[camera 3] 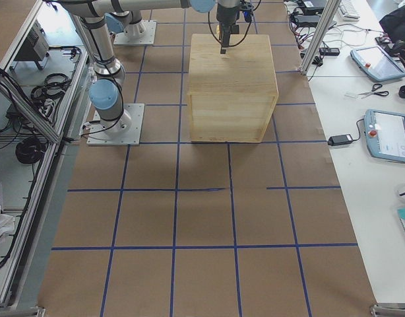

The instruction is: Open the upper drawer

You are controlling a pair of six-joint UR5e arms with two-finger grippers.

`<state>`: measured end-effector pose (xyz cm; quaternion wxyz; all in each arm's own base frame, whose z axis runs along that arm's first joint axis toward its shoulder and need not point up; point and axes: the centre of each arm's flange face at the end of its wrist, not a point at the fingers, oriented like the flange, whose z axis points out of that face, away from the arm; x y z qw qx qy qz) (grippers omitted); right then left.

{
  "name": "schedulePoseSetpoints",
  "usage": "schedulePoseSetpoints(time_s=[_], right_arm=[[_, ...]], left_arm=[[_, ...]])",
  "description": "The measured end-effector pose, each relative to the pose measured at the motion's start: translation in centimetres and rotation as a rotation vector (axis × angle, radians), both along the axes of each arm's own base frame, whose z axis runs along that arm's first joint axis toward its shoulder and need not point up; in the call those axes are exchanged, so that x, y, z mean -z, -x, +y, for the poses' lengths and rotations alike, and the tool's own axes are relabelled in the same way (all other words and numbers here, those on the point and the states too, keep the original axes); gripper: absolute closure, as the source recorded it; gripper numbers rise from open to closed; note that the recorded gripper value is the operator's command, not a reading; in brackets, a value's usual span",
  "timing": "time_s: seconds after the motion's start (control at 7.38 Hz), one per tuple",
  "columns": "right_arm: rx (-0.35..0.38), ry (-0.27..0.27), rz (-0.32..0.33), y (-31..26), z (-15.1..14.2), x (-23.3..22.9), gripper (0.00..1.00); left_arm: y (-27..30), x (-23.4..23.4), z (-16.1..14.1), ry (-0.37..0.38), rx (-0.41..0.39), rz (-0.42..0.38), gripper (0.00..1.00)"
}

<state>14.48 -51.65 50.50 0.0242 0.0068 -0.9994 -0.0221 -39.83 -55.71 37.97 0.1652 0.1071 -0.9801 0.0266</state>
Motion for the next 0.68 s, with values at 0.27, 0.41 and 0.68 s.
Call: schedulePoseSetpoints(time_s=[0.27, 0.41, 0.68], right_arm=[[0.0, 0.0, 0.0, 0.0, 0.0, 0.0, 0.0], [0.0, 0.0, 0.0, 0.0, 0.0, 0.0, 0.0], [0.0, 0.0, 0.0, 0.0, 0.0, 0.0, 0.0]], left_arm=[[-0.18, 0.1, -0.15, 0.011, 0.005, -0.022, 0.0], [-0.31, 0.01, -0.17, 0.018, 0.004, -0.034, 0.0], [-0.59, 0.18, -0.25, 0.026, 0.001, -0.062, 0.0]])
